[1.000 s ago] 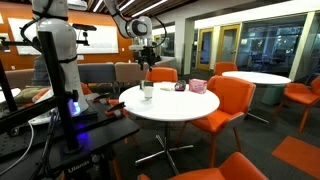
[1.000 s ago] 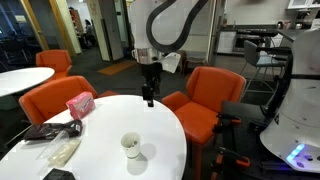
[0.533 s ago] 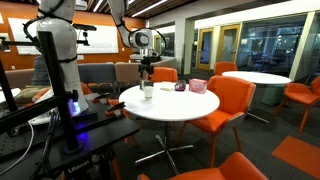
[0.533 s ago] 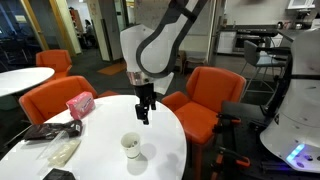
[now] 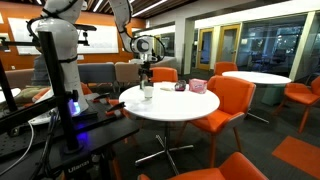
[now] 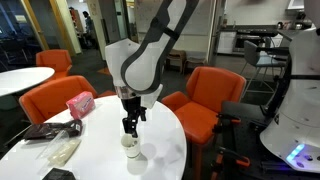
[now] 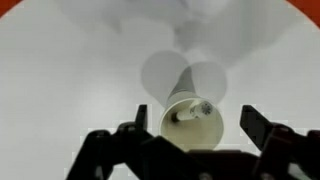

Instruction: Put the marker on the table

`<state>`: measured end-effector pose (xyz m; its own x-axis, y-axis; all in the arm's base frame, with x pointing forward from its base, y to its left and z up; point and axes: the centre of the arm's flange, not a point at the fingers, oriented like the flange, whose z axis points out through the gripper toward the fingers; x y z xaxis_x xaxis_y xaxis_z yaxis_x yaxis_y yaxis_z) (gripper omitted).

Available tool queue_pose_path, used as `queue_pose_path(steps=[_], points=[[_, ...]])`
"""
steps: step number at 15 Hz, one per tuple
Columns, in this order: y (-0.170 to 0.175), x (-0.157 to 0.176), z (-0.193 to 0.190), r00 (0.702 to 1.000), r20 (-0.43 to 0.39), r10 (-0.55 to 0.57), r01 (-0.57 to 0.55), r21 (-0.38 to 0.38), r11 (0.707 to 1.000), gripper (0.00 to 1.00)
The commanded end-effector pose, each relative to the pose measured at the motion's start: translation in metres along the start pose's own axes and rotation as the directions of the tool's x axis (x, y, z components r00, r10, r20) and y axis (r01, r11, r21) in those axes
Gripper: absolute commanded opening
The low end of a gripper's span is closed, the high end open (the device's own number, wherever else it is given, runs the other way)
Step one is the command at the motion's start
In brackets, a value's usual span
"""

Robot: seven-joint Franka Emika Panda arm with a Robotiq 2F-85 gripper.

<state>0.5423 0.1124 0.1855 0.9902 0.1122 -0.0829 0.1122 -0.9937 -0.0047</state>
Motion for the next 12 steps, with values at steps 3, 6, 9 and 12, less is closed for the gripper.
queue_pose_path(steps=[3, 6, 9, 12], points=[[0.002, 0.000, -0.001, 1.000, -0.001, 0.002, -0.002, 0.000, 1.000, 1.00], [0.001, 0.004, 0.002, 1.000, 0.011, 0.009, -0.009, 0.003, 1.000, 1.00], [0.000, 0.012, 0.011, 1.000, 0.028, 0.011, -0.011, 0.002, 1.000, 0.74], [-0.001, 0.025, 0.022, 0.999, 0.036, 0.010, -0.010, 0.006, 1.000, 0.51]])
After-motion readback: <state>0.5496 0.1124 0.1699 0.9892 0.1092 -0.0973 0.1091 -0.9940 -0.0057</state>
